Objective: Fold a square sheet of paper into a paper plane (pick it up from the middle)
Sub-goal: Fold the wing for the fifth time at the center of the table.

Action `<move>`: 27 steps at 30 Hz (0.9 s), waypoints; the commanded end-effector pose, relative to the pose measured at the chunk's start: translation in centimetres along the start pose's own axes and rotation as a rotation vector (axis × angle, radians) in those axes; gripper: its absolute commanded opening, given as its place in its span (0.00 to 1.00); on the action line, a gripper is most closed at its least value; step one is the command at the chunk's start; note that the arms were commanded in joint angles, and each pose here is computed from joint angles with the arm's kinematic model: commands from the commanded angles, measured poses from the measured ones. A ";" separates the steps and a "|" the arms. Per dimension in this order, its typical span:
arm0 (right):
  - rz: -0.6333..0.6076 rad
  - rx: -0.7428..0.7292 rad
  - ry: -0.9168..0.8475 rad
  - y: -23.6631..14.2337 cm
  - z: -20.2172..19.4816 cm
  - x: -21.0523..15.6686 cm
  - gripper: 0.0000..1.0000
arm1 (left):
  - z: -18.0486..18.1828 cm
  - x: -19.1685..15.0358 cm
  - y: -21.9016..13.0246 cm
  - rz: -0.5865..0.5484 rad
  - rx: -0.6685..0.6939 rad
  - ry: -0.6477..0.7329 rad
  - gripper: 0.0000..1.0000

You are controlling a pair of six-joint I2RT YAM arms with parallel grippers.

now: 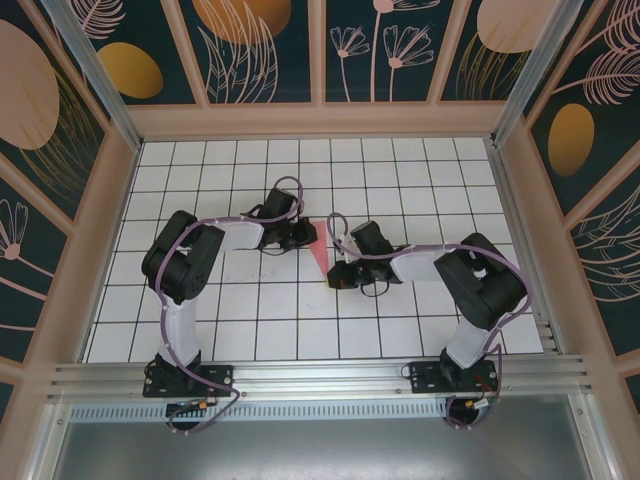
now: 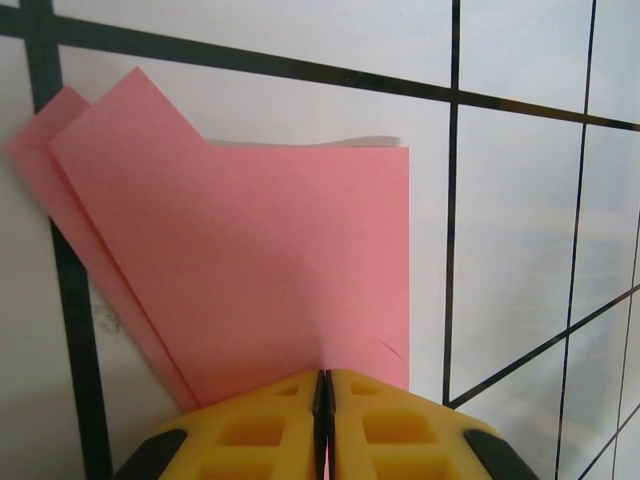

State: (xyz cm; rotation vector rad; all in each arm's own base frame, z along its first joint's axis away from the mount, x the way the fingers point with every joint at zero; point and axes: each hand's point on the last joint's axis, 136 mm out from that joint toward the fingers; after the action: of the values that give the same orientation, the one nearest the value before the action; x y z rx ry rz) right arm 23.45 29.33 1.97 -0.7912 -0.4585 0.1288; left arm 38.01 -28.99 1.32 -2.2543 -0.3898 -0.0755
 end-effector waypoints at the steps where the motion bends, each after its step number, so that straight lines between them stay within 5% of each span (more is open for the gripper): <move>1: -0.112 -0.059 0.008 -2.8 0.6 3.6 0.00 | 4.2 -0.6 1.2 0.008 0.145 -0.009 0.14; 7: -0.383 -0.187 0.036 -9.2 -2.0 9.6 0.29 | -1.7 1.7 -2.0 -0.050 0.015 0.036 0.21; 12: -0.523 -0.374 0.040 -14.2 -5.9 12.6 0.50 | -2.7 2.3 -4.2 -0.092 0.043 0.042 0.27; 21: -0.608 -0.444 0.153 -15.6 -10.1 10.7 0.81 | -1.4 1.6 -5.9 -0.174 0.356 0.077 0.48; 27: -0.608 -0.453 0.202 -15.4 -11.4 9.9 0.83 | -2.2 0.7 -4.5 -0.179 0.511 0.157 0.55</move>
State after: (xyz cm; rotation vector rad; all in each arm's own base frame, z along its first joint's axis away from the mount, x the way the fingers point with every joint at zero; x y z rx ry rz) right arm 35.75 14.14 8.54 -1.0819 -0.5103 -0.5753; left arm 38.23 -29.34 7.98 -1.8626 -0.4983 -0.2373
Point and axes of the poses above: each hand's point on the last joint's axis, 136 mm out from that joint toward the fingers, its own y axis out along the fingers, its own z axis along the line the jaws close on, x = y × z, and after that the axes turned 5 degrees about -y, right-handed
